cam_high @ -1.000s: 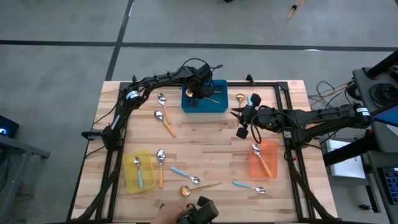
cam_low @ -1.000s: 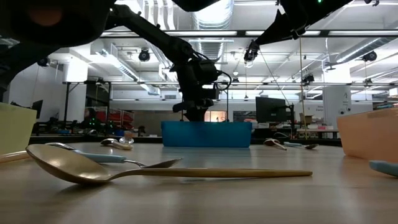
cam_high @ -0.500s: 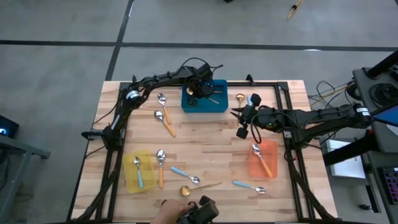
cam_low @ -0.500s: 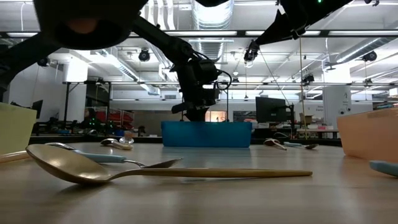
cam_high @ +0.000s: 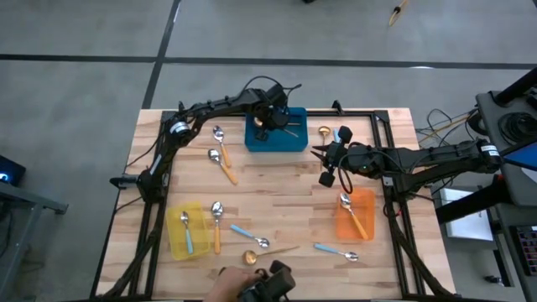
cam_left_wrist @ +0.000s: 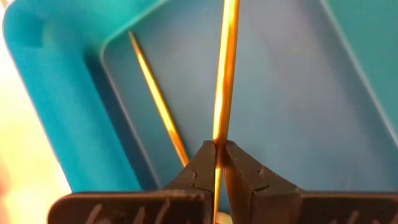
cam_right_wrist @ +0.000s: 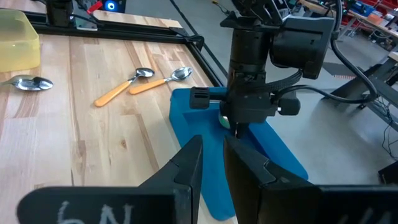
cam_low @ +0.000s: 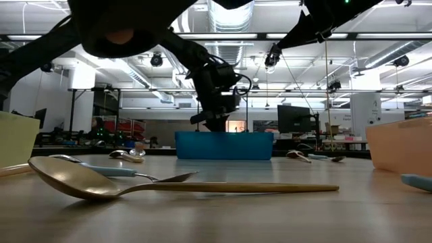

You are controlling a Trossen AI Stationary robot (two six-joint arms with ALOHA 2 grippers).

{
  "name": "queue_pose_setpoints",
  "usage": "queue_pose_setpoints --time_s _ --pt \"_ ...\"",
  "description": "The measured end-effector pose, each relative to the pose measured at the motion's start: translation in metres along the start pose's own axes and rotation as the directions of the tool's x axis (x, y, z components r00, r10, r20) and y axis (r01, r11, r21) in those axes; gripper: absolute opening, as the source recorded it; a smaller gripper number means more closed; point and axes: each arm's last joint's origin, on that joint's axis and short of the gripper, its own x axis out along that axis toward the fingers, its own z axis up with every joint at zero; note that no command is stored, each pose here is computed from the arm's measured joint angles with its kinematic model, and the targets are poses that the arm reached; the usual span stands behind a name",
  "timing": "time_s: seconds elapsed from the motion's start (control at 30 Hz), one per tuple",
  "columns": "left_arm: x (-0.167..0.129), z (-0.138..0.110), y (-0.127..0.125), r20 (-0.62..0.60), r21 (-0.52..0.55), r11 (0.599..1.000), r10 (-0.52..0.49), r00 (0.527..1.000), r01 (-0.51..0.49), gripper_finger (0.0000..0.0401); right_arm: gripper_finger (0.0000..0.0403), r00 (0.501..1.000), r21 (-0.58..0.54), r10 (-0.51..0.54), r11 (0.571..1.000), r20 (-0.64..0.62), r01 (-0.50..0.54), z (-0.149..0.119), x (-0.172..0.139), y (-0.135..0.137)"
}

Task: Sort silverware by color (type)
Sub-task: Put the gold spoon into the blue bin, then put the blue spoon into the yellow bin

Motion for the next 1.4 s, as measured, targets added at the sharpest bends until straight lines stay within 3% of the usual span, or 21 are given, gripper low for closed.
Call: queue_pose_setpoints --time_s 0.6,0.83,1.13,1.4 --pt "0.011 -0.009 -0.009 -0.021 -0.041 0.998 -0.048 0.999 0.047 0.0001 0.0056 1.000 -0.001 0.000 1.000 0.000 0.000 0.000 0.000 0.000" --pt "0.012 -0.008 -0.008 -0.013 -0.058 0.998 -0.032 0.999 0.031 0.0027 0.0056 1.000 -0.002 -0.002 1.000 -0.003 0.002 -0.001 0.000 0.000" --pt "0.012 -0.008 -0.008 -0.013 -0.072 0.997 -0.031 0.999 0.030 0.0032 0.0056 1.000 -0.002 -0.002 1.000 -0.003 0.002 -0.001 0.000 0.000" --pt "0.008 -0.006 -0.008 -0.029 -0.146 0.988 -0.047 0.998 0.043 0.0033 0.0056 1.000 -0.004 -0.005 1.000 -0.004 0.005 -0.001 0.000 0.000"
